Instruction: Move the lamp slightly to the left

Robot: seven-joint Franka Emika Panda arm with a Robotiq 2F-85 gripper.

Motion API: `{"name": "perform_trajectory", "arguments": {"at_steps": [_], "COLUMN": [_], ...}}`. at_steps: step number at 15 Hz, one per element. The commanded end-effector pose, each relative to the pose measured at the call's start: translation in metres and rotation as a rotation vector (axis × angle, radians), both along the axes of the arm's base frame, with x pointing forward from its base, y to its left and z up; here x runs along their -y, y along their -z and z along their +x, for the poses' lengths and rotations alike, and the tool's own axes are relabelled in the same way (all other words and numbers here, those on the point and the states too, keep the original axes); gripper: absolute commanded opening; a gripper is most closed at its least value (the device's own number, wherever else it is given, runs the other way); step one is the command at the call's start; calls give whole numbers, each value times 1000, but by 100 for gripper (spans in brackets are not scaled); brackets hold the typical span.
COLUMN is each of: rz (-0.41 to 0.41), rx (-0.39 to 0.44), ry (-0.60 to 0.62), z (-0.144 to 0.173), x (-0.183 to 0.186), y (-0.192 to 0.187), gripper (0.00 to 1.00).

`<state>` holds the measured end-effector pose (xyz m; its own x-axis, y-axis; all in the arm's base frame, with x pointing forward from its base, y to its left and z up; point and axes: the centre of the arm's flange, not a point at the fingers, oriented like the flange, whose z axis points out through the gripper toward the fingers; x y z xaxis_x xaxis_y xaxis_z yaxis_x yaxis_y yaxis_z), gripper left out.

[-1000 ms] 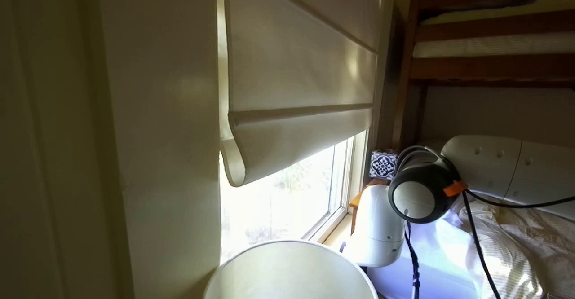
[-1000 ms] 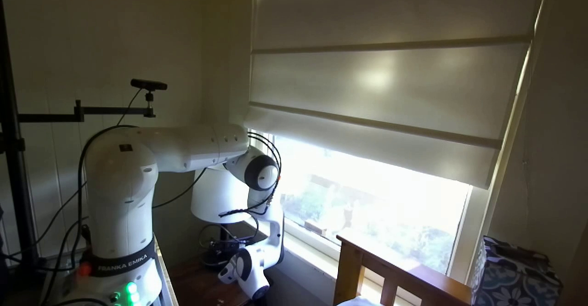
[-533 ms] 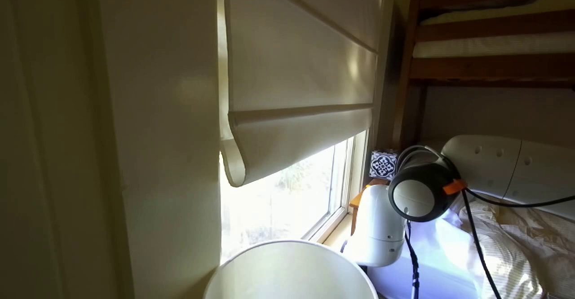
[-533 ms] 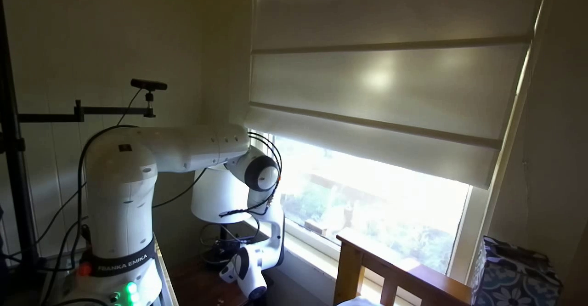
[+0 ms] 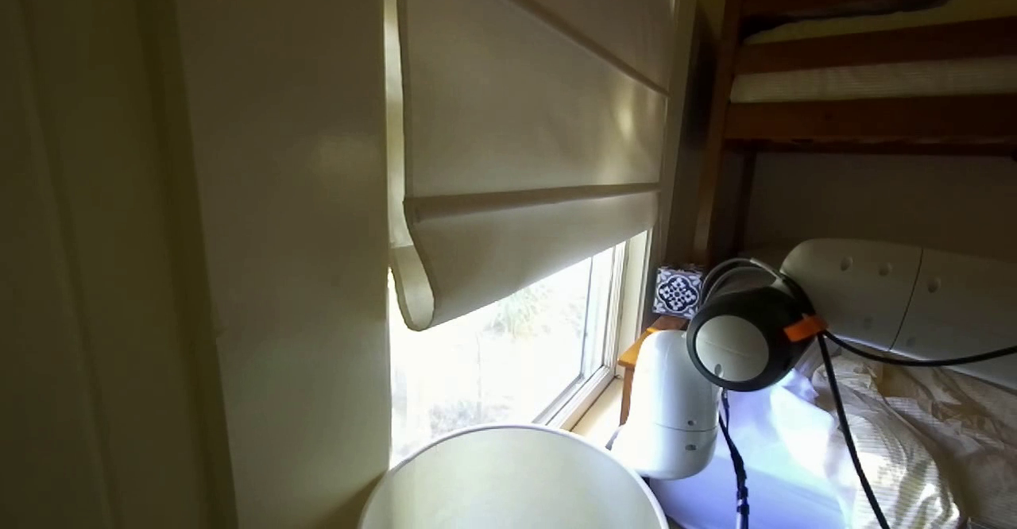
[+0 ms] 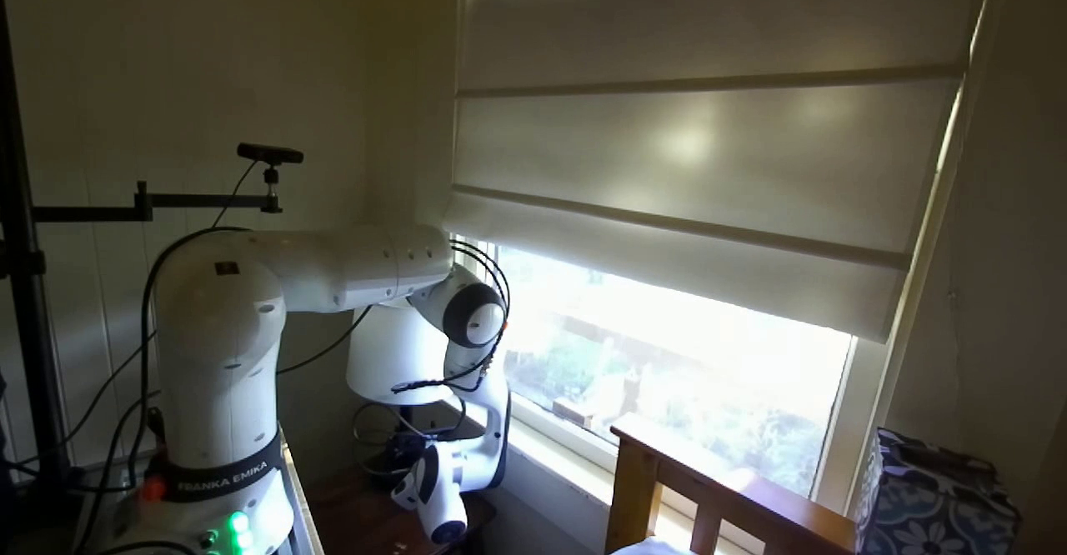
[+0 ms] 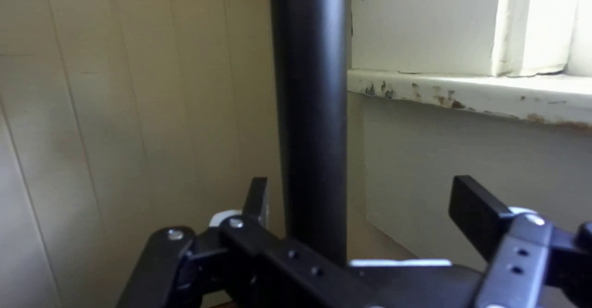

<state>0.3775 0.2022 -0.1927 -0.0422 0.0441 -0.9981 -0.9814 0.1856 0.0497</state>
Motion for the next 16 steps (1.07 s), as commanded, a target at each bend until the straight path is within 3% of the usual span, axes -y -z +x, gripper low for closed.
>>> {"name": "perform_trajectory", "arguments": {"at_steps": [1, 4, 6, 8, 15, 16], "rz": [18, 48, 71, 84, 91, 91], "rx": [24, 27, 32, 41, 32, 21], "ry": [7, -41, -61, -73, -108, -110], "z": [-4, 2, 5, 7, 2, 0], "x": [-10, -17, -20, -23, -24, -22], "y": [0, 0, -1, -4, -5, -5], "gripper": [100, 97, 72, 56, 9, 8]}}
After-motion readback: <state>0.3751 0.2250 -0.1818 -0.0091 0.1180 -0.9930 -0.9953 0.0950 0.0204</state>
